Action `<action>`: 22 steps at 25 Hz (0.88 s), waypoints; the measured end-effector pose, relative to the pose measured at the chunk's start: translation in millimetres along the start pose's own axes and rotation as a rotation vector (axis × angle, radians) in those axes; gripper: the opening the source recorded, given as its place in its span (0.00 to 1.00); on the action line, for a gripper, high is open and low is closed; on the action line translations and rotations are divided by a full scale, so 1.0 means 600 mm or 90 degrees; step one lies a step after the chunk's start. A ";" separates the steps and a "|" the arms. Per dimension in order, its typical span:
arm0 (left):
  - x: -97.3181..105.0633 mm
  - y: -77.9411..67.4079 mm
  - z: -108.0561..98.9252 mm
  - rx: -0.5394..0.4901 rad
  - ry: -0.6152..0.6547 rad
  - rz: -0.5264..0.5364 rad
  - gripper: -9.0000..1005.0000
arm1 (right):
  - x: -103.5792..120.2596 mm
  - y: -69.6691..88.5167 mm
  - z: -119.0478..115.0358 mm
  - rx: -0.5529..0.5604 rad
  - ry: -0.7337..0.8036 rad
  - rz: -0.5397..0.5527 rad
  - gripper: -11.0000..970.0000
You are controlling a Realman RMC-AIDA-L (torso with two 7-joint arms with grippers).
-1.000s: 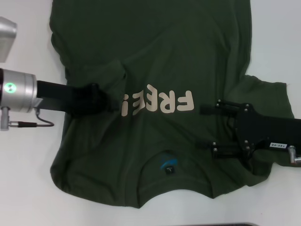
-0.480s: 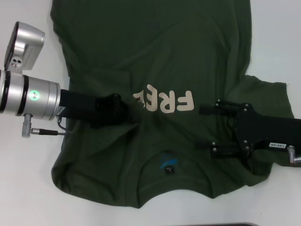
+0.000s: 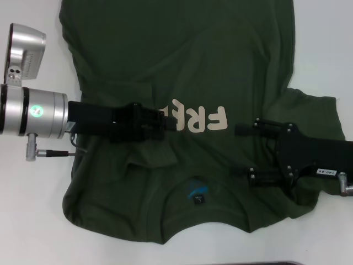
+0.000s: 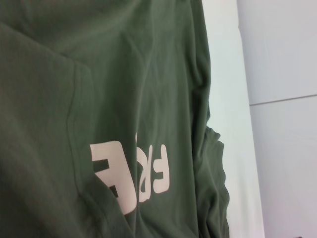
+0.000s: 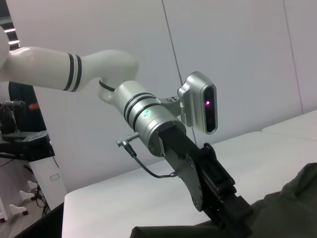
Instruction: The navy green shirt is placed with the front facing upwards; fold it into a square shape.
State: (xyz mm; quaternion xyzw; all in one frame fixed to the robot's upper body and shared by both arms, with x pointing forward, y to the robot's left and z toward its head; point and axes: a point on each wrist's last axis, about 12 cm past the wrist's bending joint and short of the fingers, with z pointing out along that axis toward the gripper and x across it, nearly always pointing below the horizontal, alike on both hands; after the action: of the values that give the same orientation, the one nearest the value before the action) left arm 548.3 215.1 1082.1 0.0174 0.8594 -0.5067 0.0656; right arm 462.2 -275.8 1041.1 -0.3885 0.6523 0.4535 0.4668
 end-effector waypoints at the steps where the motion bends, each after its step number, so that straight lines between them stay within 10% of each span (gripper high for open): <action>1: 0.000 -0.001 -0.002 0.002 0.003 0.003 0.21 | 0.000 0.000 0.000 0.000 0.000 0.000 0.91; 13: -0.014 0.006 -0.097 0.077 -0.101 0.037 0.63 | -0.017 -0.002 -0.005 0.004 -0.053 0.043 0.91; 22: 0.036 0.006 -0.147 0.112 -0.081 0.353 0.62 | -0.077 -0.046 -0.016 0.011 -0.074 0.275 0.91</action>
State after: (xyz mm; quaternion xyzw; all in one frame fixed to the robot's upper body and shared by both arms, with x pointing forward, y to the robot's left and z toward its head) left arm 518.8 292.8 1118.4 0.2250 0.7689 -0.5420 0.2537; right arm 497.2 -289.0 1080.7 -0.2088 0.6966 0.5588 0.3987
